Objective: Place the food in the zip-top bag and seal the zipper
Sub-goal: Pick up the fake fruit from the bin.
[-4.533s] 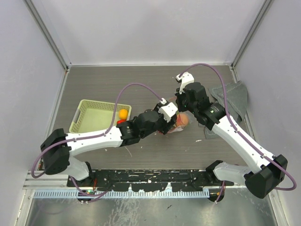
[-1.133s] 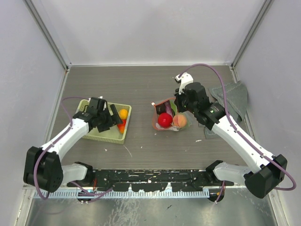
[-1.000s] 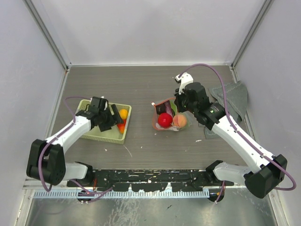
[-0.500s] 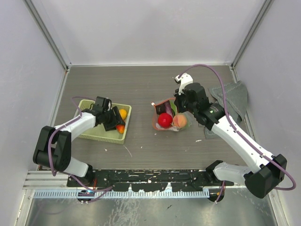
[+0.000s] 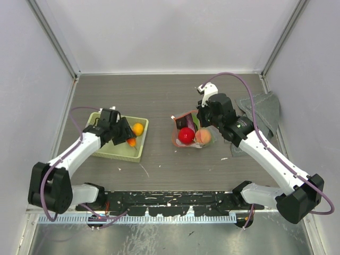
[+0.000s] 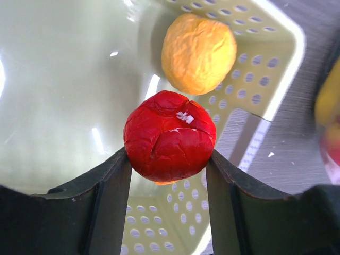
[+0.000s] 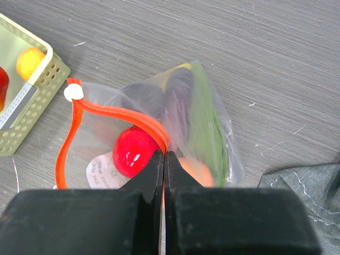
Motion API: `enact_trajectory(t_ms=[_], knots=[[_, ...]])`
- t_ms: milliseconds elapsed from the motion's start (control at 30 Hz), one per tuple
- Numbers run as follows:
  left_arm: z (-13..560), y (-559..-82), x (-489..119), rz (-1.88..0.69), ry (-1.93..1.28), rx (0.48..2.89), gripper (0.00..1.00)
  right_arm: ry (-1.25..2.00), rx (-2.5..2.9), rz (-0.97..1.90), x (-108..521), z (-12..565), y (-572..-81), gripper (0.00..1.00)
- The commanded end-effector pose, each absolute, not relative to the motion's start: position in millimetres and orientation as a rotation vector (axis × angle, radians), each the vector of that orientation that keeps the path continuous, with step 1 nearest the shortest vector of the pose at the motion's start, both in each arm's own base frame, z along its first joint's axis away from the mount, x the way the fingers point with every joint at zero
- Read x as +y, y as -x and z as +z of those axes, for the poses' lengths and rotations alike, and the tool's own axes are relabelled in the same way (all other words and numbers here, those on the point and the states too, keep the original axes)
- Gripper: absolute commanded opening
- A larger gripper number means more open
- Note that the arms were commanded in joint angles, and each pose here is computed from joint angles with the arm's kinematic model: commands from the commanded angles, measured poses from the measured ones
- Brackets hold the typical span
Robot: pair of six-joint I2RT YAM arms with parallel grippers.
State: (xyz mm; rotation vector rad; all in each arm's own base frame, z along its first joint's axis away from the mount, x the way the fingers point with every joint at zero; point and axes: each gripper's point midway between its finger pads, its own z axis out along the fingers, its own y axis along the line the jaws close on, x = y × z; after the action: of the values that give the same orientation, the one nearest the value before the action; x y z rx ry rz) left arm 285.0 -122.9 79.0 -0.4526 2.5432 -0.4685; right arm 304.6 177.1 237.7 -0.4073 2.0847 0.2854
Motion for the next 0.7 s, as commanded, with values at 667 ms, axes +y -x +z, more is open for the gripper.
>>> enact_trajectory(t_ms=[667], knots=[[231.8,-269.2,-229.0,-0.880,0.084,2.059,0.44,0.393,2.010,0.328,185.1,257.8,-311.0,0.00]])
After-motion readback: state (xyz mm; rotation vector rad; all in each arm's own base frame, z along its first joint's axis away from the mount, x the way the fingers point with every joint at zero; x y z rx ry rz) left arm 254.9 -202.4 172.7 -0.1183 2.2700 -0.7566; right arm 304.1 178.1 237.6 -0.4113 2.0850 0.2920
